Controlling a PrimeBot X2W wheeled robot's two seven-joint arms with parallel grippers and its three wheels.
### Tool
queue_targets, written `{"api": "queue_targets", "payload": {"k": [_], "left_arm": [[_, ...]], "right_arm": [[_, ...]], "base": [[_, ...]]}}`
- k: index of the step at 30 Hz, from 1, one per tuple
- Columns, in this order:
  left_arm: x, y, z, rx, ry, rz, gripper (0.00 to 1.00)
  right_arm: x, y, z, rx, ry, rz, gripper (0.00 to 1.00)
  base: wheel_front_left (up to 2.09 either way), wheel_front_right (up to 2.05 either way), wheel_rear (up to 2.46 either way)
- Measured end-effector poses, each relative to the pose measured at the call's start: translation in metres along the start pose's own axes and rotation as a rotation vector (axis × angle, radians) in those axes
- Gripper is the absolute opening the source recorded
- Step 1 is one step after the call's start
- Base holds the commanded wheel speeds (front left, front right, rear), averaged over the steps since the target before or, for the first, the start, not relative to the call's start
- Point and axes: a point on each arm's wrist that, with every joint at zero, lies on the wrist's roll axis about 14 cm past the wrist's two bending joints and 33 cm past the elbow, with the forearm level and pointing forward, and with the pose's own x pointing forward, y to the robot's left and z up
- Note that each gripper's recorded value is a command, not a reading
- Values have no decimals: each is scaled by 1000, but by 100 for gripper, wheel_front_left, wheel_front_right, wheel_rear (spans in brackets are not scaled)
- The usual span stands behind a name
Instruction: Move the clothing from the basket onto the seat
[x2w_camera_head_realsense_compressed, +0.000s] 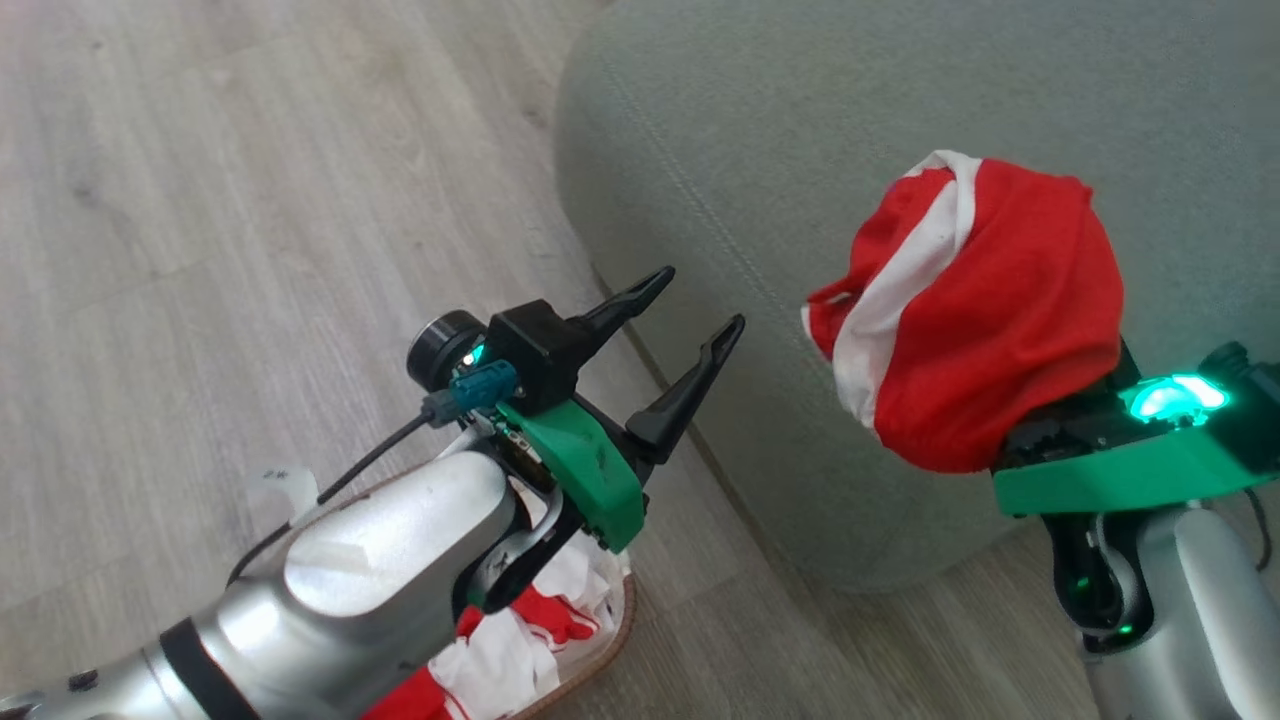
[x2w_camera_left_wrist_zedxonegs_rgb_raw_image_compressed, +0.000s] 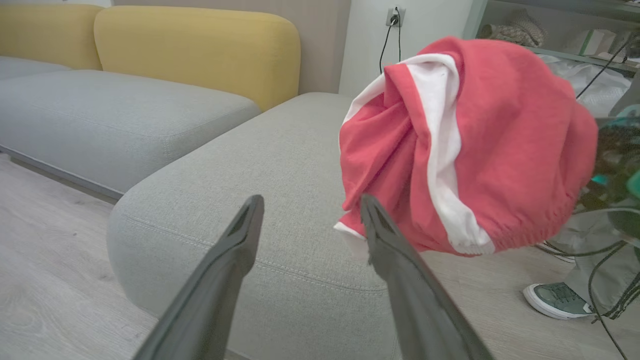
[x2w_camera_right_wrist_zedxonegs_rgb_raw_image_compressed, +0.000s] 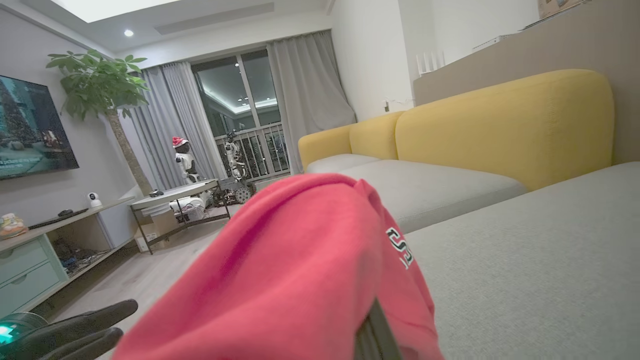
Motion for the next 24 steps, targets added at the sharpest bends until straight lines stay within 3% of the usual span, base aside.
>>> {"api": "queue_targets", "payload": {"k": [15,24], "left_arm": [[14,-4,-12,-23,12,-64,100],[21,11,-12,-33,1,-86,100]], "right_arm": [[0,-20,-2,-42,18,-59,0],[75,-37,4,-59,-3,-37,0]], "base": [[0,0,0],[0,0,0]]}}
